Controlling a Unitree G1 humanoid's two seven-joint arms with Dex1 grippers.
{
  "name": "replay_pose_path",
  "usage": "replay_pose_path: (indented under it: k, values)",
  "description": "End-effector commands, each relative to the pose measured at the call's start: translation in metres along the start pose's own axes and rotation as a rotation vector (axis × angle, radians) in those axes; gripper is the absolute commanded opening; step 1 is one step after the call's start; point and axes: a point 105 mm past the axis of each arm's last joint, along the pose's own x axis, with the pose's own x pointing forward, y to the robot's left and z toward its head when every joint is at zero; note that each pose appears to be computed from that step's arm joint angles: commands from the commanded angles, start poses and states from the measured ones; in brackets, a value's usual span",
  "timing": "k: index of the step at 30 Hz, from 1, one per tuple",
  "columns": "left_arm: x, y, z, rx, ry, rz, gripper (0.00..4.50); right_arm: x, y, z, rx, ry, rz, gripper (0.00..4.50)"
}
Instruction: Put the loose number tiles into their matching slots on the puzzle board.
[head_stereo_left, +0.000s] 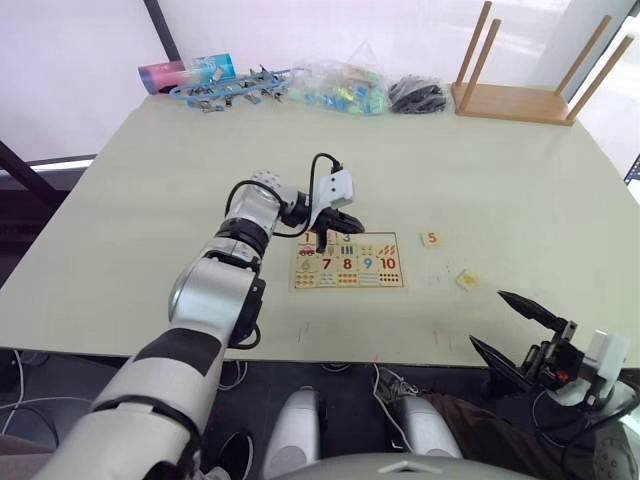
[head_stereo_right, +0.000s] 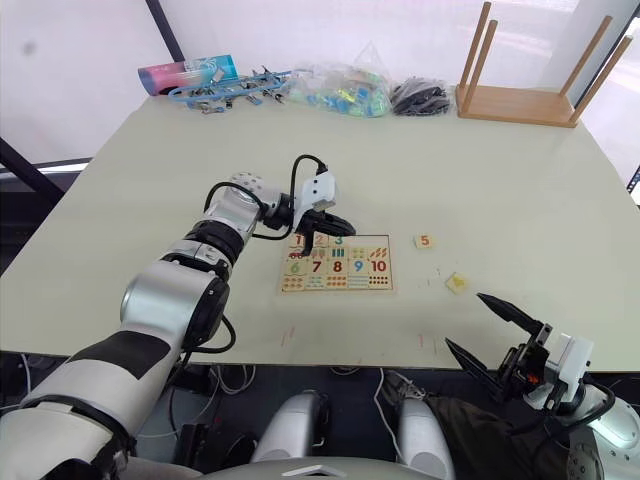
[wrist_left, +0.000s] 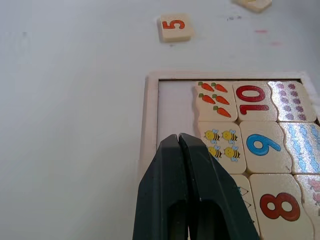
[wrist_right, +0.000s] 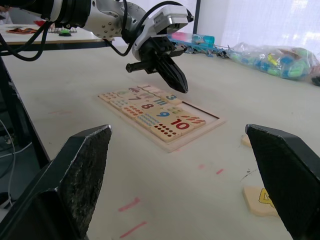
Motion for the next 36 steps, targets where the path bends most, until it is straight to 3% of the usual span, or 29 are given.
replay_pose_path:
  k: [1,12,19,28,36]
  values:
    - [-0.018,0.012,0.023,0.033,-0.092,0.054,0.05,-0.001,-0.004,0.007,-0.024,-0.017,-0.004,4.50]
    - [-0.070,0.016,0.004,-0.056,-0.223,0.156,0.05,-0.003,-0.018,0.007,-0.027,-0.016,-0.058,4.50]
    - [-0.103,0.000,-0.016,-0.098,-0.304,0.238,0.05,-0.001,-0.029,0.006,-0.032,-0.002,-0.072,4.50]
    - [-0.096,-0.026,-0.031,-0.161,-0.293,0.236,0.05,0.006,-0.031,0.004,-0.013,-0.005,-0.050,4.50]
    - [-0.075,-0.015,-0.022,-0.135,-0.251,0.192,0.05,0.005,-0.032,0.006,-0.016,-0.003,-0.048,4.50]
